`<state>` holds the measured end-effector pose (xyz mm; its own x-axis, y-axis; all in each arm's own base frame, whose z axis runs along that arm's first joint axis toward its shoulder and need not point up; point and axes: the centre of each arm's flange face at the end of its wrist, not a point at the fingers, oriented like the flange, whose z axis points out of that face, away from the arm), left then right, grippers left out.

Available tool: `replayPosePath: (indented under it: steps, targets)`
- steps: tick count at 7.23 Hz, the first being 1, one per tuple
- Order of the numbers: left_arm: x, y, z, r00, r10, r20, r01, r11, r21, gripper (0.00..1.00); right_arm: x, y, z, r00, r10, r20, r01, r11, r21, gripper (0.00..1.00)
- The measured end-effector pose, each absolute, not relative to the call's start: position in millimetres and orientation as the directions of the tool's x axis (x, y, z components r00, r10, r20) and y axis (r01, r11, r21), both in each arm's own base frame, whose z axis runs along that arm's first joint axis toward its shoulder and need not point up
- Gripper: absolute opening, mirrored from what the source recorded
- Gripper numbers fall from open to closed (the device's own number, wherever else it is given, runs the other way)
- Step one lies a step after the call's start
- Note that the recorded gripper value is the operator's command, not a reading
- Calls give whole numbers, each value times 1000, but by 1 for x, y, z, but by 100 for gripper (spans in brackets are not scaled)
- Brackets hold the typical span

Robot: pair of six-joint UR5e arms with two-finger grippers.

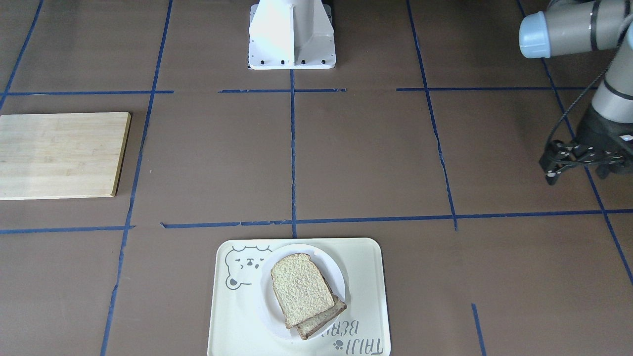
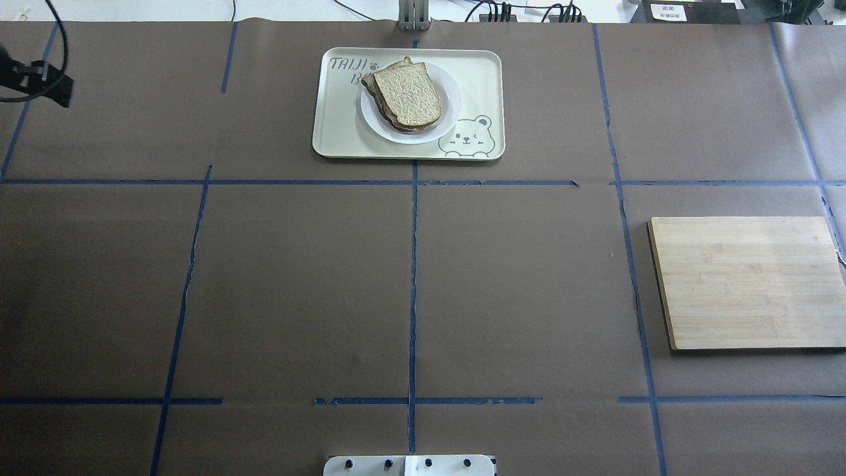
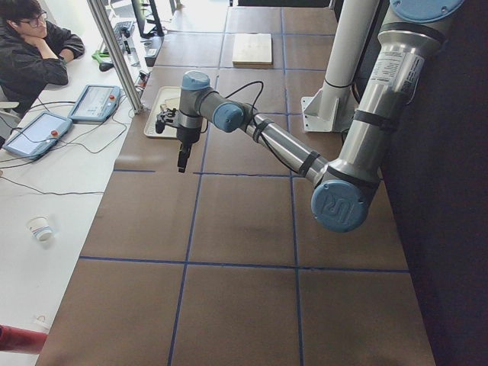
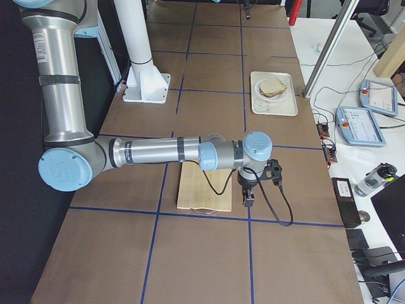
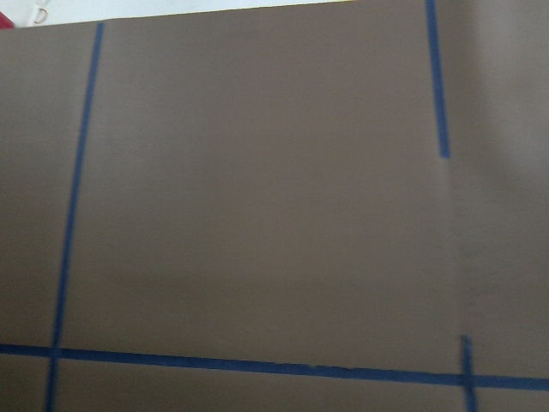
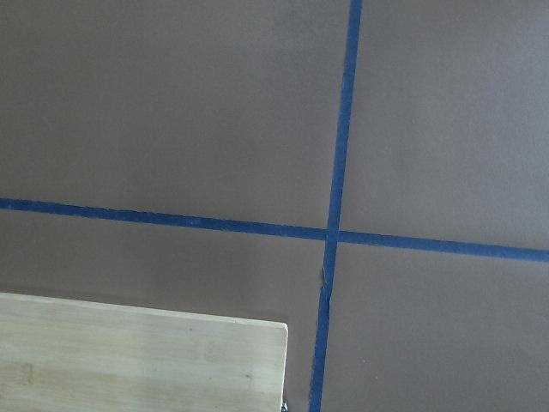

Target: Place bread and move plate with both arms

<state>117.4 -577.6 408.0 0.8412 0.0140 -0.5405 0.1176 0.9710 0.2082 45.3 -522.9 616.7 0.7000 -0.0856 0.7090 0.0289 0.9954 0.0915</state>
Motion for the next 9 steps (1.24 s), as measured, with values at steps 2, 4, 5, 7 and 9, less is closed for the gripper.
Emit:
replayPosePath:
  steps: [2, 4, 5, 7, 9]
  targets:
    - [26, -580, 446, 847, 83, -525, 4, 987, 162, 100, 53, -484, 627, 703, -63, 708, 15, 997, 73, 100]
    - [-43, -583, 502, 806, 106, -582, -57, 993, 102, 100, 53, -459, 630, 699, -46, 713, 9, 998, 55, 100]
    - [-70, -584, 540, 764, 114, -635, -84, 993, 77, 100, 53, -453, 632, 697, -36, 716, 7, 999, 43, 100]
    - [-92, -564, 611, 704, 115, -701, -129, 991, 33, 100, 55, -445, 637, 686, -19, 728, 1, 1000, 26, 100]
    - [-91, -520, 667, 669, 108, -735, -131, 991, 26, 100, 55, -443, 638, 681, -15, 732, -1, 1000, 22, 100]
